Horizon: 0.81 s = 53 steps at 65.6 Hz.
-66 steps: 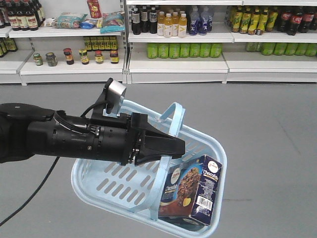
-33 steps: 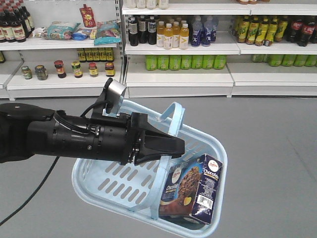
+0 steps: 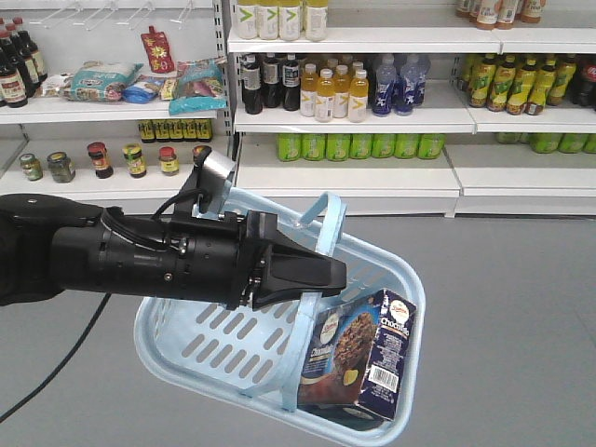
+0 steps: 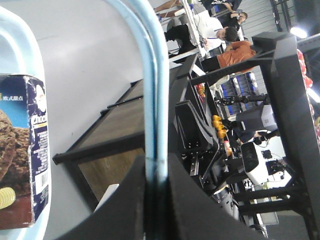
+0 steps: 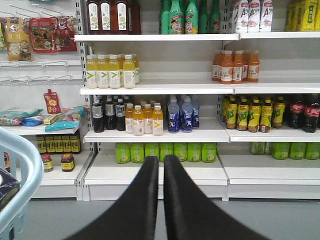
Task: Left arm holds basket, right arm returns cookies
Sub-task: 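Drive toward the drink shelves holding the basket in the left gripper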
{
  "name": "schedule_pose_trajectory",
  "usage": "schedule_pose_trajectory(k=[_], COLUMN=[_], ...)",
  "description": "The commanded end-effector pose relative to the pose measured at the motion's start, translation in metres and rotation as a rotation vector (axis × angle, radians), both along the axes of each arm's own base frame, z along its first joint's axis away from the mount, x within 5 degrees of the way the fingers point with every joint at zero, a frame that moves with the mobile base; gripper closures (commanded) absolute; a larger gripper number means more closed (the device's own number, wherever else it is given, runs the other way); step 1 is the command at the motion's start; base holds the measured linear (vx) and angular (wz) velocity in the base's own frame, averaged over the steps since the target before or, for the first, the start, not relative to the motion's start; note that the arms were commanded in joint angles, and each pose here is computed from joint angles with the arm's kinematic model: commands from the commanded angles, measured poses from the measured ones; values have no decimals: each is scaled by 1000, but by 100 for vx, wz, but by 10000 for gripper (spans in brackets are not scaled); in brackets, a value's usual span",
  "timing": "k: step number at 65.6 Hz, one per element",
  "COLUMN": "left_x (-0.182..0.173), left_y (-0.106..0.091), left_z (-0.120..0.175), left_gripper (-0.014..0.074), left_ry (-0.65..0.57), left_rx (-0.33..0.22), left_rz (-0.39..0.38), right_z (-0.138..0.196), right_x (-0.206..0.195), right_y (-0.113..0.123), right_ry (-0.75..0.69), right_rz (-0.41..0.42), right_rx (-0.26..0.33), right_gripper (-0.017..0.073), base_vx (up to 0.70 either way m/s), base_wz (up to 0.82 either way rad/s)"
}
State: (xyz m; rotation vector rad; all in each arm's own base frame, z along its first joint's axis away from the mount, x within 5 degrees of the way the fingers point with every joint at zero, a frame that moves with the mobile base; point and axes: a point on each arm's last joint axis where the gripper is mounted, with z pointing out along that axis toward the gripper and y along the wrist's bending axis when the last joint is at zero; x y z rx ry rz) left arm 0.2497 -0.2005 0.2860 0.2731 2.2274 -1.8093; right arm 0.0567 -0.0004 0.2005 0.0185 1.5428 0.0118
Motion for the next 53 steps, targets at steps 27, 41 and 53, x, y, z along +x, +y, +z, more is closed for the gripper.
schedule_pose_trajectory(k=[27,41,53], left_x=[-4,-3,-3], left_y=[-1,0,0], left_z=[32,32,32], left_gripper=[597,597,597], left_ry=[-31,-32,-32], left_rx=[-146,-144,-144], left_rz=[20,22,22], right_z=[1,1,1], right_x=[-1,-1,-1], right_y=[1,1,1], right_ry=[-69,-69,-69], right_rz=[8,8,8], right_rx=[-10,-10,-10], right_gripper=[566,566,566], base_vx=[43,39,39], base_wz=[-1,-1,0])
